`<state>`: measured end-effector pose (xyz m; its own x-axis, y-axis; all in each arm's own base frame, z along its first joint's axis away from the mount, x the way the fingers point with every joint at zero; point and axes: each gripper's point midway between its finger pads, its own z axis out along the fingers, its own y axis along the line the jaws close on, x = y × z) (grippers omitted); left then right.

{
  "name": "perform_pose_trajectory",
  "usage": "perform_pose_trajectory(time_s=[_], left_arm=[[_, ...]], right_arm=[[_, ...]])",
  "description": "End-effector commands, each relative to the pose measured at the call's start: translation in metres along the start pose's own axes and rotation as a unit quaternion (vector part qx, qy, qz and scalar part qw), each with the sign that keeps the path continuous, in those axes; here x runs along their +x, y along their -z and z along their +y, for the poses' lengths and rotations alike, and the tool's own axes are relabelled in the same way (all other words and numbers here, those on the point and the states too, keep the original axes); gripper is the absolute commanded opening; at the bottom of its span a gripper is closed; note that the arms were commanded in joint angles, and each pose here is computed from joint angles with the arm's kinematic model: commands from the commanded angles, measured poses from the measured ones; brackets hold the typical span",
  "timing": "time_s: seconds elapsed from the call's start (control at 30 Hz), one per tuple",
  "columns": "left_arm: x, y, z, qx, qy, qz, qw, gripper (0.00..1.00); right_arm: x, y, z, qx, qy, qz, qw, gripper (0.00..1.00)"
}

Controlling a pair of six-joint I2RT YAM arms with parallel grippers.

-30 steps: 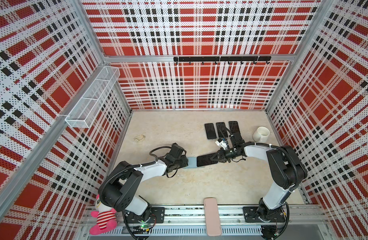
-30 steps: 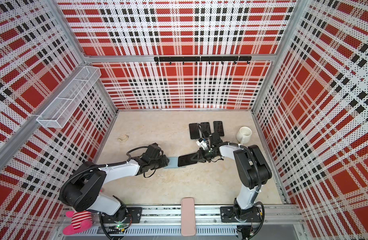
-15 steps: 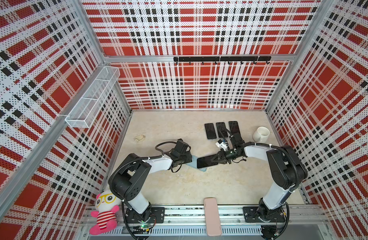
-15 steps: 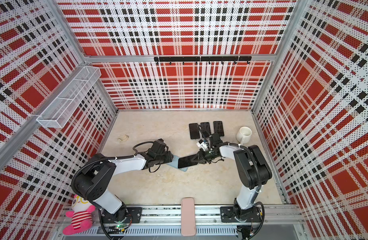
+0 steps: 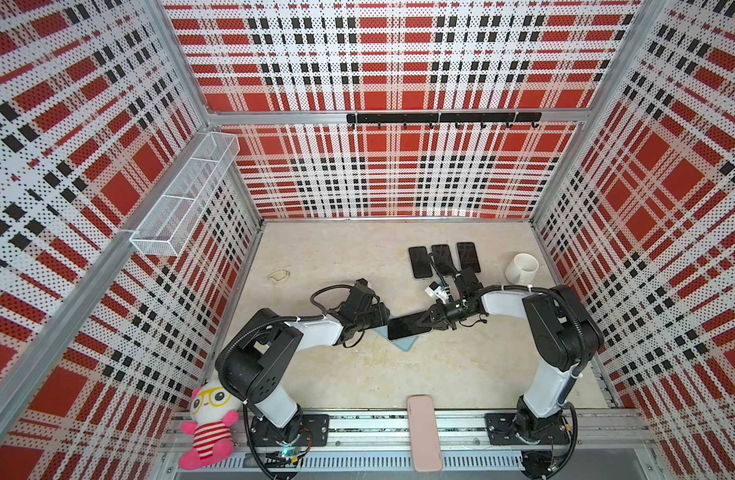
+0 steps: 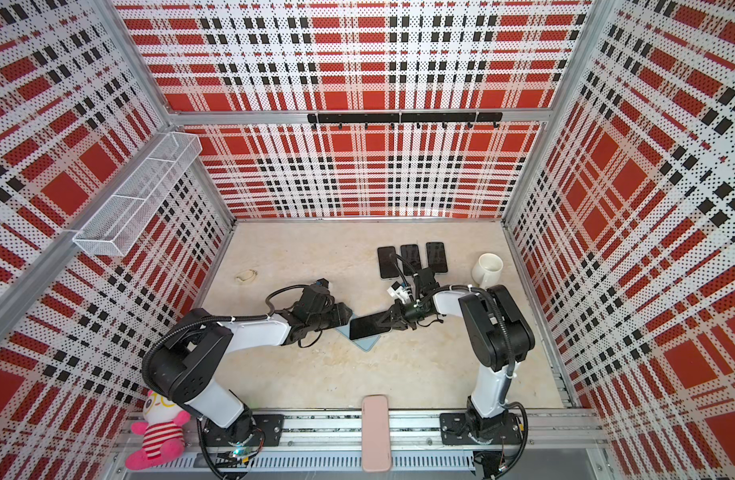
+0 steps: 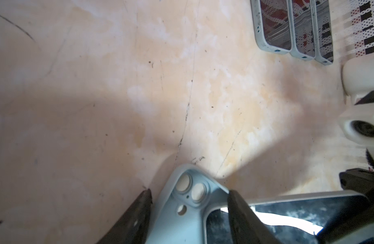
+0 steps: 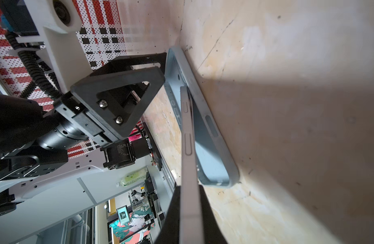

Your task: Put the phone into the phone case

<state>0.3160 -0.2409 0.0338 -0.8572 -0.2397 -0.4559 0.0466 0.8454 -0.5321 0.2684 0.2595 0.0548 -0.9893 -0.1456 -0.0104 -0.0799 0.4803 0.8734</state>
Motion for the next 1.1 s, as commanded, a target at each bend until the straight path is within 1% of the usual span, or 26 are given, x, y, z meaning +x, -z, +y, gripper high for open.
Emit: perform_pose_trajectory(time_s=[0.0, 0.1, 0.2, 0.27, 0.37, 0.57, 0.67, 0.73, 0.8, 0.93, 1.07], left_arm=[[0.018, 0.004, -0.02, 0.048, 0.007, 0.031, 0.998, 0.6], [0.02, 0.006, -0.014, 0.035, 0.009, 0.021, 0.999, 0.6], [0.017, 0.009, -0.015, 0.036, 0.009, 0.011, 0.999, 0.6], [0.017, 0.008, -0.017, 0.041, 0.007, 0.014, 0.999, 0.6], [0.022, 0.008, -0.014, 0.038, 0.014, 0.023, 0.999, 0.57], [0.038, 0.012, -0.008, 0.032, 0.032, 0.035, 0.998, 0.5], [0.048, 0.015, -0.008, 0.032, 0.036, 0.043, 0.998, 0.49], [0.047, 0.019, -0.005, 0.027, 0.039, 0.037, 0.998, 0.48], [0.041, 0.024, -0.001, 0.011, 0.029, 0.025, 0.999, 0.47], [0.017, 0.035, -0.001, -0.02, -0.013, 0.004, 1.0, 0.47], [-0.01, 0.038, -0.007, -0.037, -0.075, -0.008, 0.996, 0.48]], right_arm=[[0.004, -0.016, -0.028, 0.052, -0.02, 0.008, 0.998, 0.0], [0.002, -0.02, -0.03, 0.054, -0.022, 0.015, 0.998, 0.0], [-0.001, -0.024, -0.031, 0.057, -0.021, 0.019, 0.998, 0.0], [-0.001, -0.027, -0.03, 0.057, -0.021, 0.02, 0.998, 0.0], [-0.001, -0.029, -0.028, 0.056, -0.024, 0.014, 0.998, 0.0], [-0.001, -0.023, -0.026, 0.067, -0.022, 0.006, 0.997, 0.0], [-0.009, -0.014, -0.026, 0.079, -0.017, -0.002, 0.997, 0.0], [-0.012, -0.005, -0.021, 0.085, -0.009, -0.005, 0.996, 0.0], [-0.014, 0.006, -0.013, 0.092, 0.003, -0.011, 0.996, 0.0], [-0.015, 0.031, 0.002, 0.096, 0.018, -0.029, 0.995, 0.0], [-0.01, 0.045, 0.012, 0.098, 0.026, -0.042, 0.994, 0.0]])
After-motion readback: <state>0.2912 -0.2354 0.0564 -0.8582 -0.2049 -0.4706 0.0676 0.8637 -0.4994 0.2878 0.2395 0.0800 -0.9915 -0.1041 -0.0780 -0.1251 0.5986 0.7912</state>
